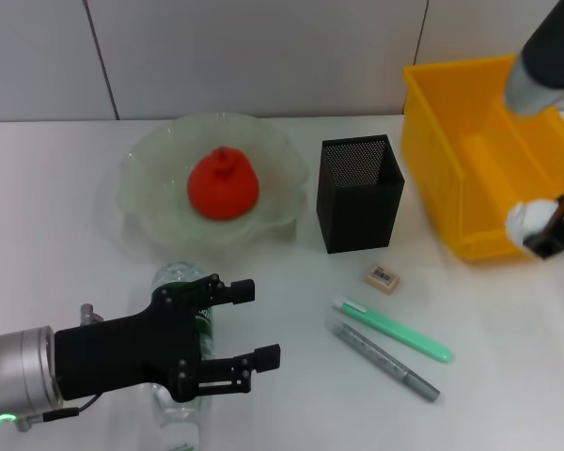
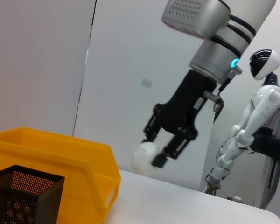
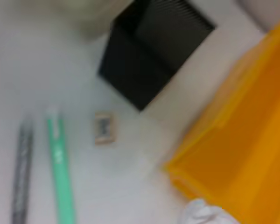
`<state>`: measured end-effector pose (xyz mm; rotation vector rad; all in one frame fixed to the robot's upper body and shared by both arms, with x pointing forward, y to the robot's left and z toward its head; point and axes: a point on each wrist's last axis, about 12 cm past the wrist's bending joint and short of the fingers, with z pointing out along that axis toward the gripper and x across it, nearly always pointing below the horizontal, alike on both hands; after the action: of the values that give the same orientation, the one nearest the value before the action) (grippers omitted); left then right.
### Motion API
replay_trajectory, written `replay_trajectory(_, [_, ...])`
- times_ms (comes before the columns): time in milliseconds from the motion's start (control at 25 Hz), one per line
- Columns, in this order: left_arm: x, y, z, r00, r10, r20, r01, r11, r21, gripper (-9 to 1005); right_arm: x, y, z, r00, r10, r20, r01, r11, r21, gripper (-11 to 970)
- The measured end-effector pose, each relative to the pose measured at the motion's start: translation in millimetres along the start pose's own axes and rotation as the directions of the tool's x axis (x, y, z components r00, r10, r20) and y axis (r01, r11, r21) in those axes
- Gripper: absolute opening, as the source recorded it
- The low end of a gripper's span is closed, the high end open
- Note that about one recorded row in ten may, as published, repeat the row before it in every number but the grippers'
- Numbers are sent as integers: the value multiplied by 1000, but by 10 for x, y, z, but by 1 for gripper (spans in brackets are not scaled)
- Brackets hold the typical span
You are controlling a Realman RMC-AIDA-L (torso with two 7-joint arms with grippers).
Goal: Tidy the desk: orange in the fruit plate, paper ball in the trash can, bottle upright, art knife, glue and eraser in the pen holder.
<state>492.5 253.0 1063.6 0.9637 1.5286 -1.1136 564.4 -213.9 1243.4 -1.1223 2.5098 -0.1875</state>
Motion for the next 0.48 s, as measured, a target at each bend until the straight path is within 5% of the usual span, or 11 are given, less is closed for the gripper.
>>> replay_trajectory(480, [0, -5, -40, 1000, -14, 22, 15, 1000, -19, 864, 183, -437, 536, 969, 130, 211, -160, 978, 132, 534])
